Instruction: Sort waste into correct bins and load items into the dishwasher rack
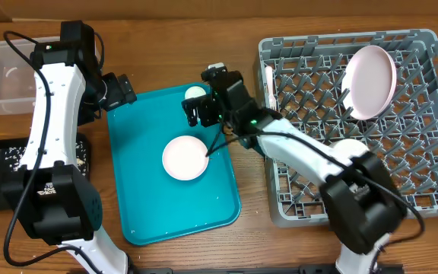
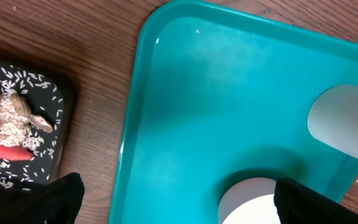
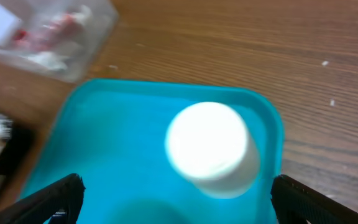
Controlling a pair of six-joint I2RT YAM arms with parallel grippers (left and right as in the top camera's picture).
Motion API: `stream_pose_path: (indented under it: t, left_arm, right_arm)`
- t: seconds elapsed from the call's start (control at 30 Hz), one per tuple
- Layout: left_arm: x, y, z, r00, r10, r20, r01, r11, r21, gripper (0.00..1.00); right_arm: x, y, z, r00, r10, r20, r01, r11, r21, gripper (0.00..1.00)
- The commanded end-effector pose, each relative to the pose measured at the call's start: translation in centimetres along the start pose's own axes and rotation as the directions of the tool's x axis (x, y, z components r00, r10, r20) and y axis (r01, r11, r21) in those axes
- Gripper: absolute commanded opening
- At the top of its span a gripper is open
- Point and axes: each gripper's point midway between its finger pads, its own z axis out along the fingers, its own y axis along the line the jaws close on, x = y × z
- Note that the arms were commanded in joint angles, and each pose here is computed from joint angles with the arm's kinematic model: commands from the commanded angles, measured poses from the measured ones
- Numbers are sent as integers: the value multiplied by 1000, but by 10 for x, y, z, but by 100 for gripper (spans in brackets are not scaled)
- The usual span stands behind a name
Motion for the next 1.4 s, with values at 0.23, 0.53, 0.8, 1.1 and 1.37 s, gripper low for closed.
stream_pose_path:
  t: [0.23,0.53,0.8,1.1,1.37]
  left_arm:
    - [-5,-1,-12,999,-13,40,13,1000,9,100]
    - [-5,-1,-12,999,-13,40,13,1000,9,100]
    - [-5,-1,-12,999,-13,40,13,1000,9,100]
    - [-5,-1,-12,999,-13,40,13,1000,9,100]
    - [-6,-1,-12,999,-13,41,13,1000,10,100]
  right_arm:
    - [-20,-21,45,996,-74,59,67,990,121,100]
    - [-5,-26,58,997,-73,32,69,990,127,100]
    - [8,-20,66,996,-84,8,82,990,118,100]
    - [13,-10,67,995,-96,2,95,990,104,85]
    - [14,-11,67,995,-96,-4,96,989,110,78]
